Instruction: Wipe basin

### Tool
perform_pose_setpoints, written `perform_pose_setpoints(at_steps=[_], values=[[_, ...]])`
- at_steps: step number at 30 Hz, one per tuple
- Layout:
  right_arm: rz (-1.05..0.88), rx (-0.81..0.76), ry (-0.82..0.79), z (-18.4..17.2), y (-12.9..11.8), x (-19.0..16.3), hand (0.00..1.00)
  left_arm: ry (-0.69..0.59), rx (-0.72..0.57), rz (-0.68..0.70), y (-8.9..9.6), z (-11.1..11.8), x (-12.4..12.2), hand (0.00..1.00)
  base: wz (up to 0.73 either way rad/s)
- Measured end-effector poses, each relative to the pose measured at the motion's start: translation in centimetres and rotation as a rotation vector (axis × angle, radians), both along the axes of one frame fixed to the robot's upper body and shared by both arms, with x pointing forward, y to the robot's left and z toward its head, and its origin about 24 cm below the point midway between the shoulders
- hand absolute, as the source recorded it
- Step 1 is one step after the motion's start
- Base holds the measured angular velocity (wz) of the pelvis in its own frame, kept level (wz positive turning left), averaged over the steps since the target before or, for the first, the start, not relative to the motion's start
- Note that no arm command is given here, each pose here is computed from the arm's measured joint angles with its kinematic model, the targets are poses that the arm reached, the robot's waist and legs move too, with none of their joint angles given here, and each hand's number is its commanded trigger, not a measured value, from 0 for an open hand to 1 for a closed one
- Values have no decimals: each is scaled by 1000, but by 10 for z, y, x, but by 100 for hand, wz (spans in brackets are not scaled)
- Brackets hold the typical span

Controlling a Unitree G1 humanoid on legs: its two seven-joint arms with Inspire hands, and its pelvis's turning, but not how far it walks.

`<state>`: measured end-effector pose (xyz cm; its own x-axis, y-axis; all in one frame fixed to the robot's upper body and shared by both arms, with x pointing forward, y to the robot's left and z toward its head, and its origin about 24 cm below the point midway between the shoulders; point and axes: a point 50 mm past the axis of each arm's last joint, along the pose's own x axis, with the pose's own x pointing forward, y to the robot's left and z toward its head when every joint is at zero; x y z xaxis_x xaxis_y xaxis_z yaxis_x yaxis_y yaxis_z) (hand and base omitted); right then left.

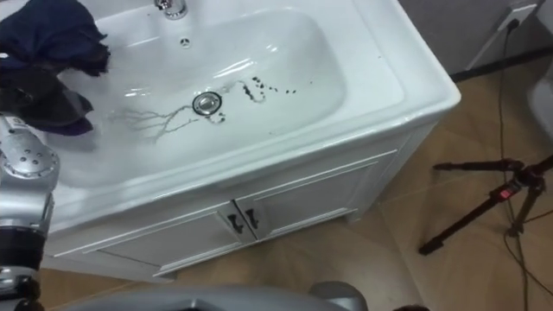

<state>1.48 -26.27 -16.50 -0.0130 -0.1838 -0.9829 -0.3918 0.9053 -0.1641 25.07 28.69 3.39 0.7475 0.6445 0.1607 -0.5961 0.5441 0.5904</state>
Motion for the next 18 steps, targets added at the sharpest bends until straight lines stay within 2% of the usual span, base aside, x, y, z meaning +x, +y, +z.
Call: perform_pose_setpoints(at_steps=[5, 12, 18], values=[[-2, -4, 29, 0, 0, -8, 0, -5, 28, -25, -6, 2, 2, 100, -13], [-1, -5, 27, 0, 0, -11, 0, -84, 45, -63, -12, 19, 6, 100, -2], [6, -5, 19, 0, 0, -9, 0, -59, 92, -82, -13, 18, 6, 100, -1]])
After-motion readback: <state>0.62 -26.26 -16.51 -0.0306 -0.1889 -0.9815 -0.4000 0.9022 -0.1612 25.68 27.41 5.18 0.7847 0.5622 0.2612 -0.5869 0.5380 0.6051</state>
